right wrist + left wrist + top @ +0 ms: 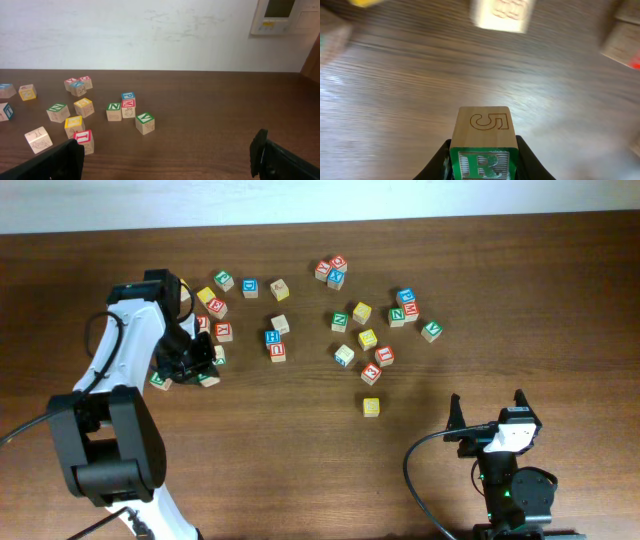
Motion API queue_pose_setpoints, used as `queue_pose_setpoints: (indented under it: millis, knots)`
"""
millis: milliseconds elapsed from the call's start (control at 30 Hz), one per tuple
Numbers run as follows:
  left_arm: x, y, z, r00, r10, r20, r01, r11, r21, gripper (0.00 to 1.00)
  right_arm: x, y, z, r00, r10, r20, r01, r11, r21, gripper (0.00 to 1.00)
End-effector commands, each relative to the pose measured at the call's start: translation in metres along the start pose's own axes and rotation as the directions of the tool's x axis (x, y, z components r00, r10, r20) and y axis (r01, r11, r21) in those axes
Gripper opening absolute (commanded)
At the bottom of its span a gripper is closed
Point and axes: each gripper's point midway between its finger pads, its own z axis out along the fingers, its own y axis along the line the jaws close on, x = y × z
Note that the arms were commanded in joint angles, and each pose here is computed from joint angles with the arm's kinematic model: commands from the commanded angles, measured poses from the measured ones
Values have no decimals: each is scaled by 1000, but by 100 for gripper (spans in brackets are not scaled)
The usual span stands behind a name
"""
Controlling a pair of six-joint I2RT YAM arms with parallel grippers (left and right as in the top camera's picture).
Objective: Spell out RSS
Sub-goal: 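Lower the left gripper and grasp the green R block, then carry the R block forward and set it down in open space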
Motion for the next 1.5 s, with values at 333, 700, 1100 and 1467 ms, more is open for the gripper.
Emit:
queue_pose_setpoints:
  millis: [333,700,1100,1467]
  knots:
    - [85,-119,18,922,352,-160,-347,936,58,19,2,-3,0,1000,4,-1,-4,1000,16,98]
    - [117,-140,70,961,269,-58,-275,934,-227,21,2,-3,0,1000,4,-1,-4,1000,16,98]
    - [118,-124,92,967,250,-48,-254,931,-261,22,2,-3,0,1000,4,-1,-4,1000,16,98]
    - [100,-117,88,965,261,25,-240,917,-318,26,2,-3,0,1000,4,-1,-4,1000,16,98]
